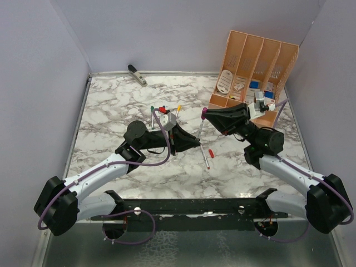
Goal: Insert the pens into the pen caps
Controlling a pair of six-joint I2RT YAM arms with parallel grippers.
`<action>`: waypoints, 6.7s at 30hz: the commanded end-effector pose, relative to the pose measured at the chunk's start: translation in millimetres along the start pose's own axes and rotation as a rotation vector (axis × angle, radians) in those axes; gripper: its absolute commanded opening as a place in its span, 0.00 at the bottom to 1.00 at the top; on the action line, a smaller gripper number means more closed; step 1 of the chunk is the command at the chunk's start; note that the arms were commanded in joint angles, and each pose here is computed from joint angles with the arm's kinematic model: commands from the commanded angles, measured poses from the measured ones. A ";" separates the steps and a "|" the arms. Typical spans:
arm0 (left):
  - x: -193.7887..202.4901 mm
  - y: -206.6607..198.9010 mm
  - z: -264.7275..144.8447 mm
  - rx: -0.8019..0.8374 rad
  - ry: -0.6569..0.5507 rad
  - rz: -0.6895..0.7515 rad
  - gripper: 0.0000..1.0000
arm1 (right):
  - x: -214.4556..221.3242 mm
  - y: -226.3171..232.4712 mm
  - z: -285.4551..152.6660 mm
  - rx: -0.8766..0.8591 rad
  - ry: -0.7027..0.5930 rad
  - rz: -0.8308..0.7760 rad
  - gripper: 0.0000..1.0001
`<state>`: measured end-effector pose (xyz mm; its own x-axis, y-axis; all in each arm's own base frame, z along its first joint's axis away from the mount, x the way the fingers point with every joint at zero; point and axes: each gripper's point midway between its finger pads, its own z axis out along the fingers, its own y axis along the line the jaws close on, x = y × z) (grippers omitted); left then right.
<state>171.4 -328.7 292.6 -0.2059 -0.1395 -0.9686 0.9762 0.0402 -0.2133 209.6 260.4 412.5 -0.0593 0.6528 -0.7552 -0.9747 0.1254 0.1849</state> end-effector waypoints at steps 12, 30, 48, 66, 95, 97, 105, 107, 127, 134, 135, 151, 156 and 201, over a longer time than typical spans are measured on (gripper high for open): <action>-19.7 2.0 2.2 -0.017 -0.057 0.055 0.00 | -1.7 9.4 -5.0 -0.023 -0.003 0.009 0.01; -17.1 7.1 4.6 -0.027 -0.053 0.046 0.00 | -2.3 9.7 -0.2 -0.036 -0.027 0.029 0.01; -24.1 4.4 1.6 -0.035 -0.075 0.069 0.00 | 10.8 0.2 -3.3 0.010 0.017 0.044 0.01; -76.9 4.5 -10.2 -0.143 -0.228 0.180 0.00 | 85.4 -29.4 -30.3 0.138 0.197 0.140 0.01; -79.2 33.2 -27.2 -0.345 -0.264 0.179 0.00 | 122.1 -56.1 -29.1 0.417 0.332 -0.037 0.28; -60.2 42.3 -27.2 -0.372 -0.210 0.145 0.00 | 104.0 -54.0 -22.6 0.419 0.287 -0.073 0.40; 1.5 87.4 -37.3 -0.550 -0.029 0.052 0.00 | 42.8 -36.7 -21.7 0.447 0.150 -0.154 0.50; 15.3 105.6 -39.9 -0.617 0.017 0.019 0.00 | 32.4 -37.6 -26.9 0.484 0.140 -0.179 0.50; 169.3 282.4 -40.6 -0.958 0.602 -0.417 0.00 | 117.8 -130.6 -160.2 1.214 0.722 -0.211 0.45; 196.3 302.6 -43.5 -0.986 0.674 -0.468 0.11 | 150.7 -127.4 -181.2 1.207 0.851 -0.155 0.44; 199.2 304.4 -45.2 -0.992 0.681 -0.476 0.12 | 155.2 -126.6 -184.1 1.204 0.867 -0.147 0.44; 208.4 306.5 -52.2 -1.010 0.677 -0.533 0.33 | 204.8 -120.3 -226.8 1.215 1.054 -0.062 0.40; 180.7 298.3 -47.9 -0.999 0.614 -0.511 0.33 | 203.7 -122.9 -243.2 1.294 1.073 -0.078 0.30; 111.5 204.4 -67.6 -0.974 0.394 -0.399 0.38 | 282.9 -131.9 -252.3 1.142 1.313 -0.026 0.15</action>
<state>339.0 -270.6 112.2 -0.7106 0.0377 -0.7026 0.3988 0.8443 -0.3580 264.8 234.7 20.4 -0.7197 -0.2805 -0.6351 -0.3937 0.9183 0.0405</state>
